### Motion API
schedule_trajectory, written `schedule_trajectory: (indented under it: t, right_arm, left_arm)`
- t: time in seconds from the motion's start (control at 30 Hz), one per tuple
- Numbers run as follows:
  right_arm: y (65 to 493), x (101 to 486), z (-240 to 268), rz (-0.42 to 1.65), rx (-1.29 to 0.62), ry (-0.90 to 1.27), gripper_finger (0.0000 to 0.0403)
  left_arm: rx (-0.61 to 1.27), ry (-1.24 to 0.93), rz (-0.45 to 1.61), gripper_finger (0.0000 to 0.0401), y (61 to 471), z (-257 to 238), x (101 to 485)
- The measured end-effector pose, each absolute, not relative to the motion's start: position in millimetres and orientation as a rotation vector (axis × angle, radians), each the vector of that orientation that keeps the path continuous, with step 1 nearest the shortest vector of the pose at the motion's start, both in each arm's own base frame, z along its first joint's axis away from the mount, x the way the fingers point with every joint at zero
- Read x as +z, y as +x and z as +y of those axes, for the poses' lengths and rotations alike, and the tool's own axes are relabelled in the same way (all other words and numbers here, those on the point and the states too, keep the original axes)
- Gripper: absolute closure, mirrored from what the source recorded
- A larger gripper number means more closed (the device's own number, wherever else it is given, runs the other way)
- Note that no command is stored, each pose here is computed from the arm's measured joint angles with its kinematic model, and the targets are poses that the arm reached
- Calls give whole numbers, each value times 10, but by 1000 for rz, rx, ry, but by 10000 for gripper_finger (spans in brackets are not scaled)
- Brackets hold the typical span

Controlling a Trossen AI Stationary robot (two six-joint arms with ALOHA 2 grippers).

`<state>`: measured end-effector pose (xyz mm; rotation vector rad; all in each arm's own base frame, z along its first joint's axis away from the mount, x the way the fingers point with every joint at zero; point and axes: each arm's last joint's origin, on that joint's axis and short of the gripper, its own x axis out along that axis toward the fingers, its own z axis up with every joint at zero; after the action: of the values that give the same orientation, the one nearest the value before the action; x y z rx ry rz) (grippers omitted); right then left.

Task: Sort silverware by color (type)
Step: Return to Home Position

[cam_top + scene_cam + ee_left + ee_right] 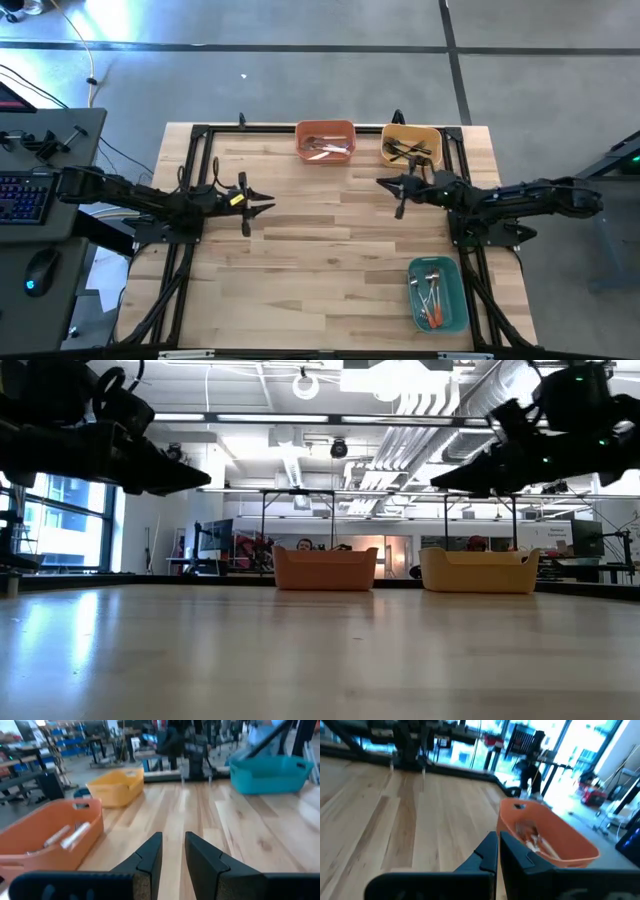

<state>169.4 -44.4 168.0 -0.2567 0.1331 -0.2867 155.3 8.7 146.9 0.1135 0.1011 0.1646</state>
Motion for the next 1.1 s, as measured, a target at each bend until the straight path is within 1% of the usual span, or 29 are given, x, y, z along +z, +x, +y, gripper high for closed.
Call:
schedule_trajectory:
  t: [0.23, 0.33, 0.6, 0.7, 0.87, 1.1]
  right_arm:
    - [1453, 1608, -384, 36, -302, -268, 403]
    - [1413, 1632, -373, 26, -303, -261, 402]
    - [1352, 1705, -358, -23, -309, -258, 402]
    - [1336, 1726, -354, -36, -311, -273, 402]
    - [1309, 1722, -347, -23, -310, -271, 402]
    - [1263, 1725, -336, -14, -308, -262, 402]
  left_arm:
    - [170, 110, 32, 327, 1500, 87, 1574]
    - [170, 110, 36, 327, 1472, 86, 1586]
    - [180, 132, -38, 327, 1379, 87, 1701]
    - [189, 136, -32, 327, 1337, 88, 1710]
    - [256, 146, -52, 327, 1248, 103, 1752]
    - [259, 145, -59, 327, 1125, 100, 1766]
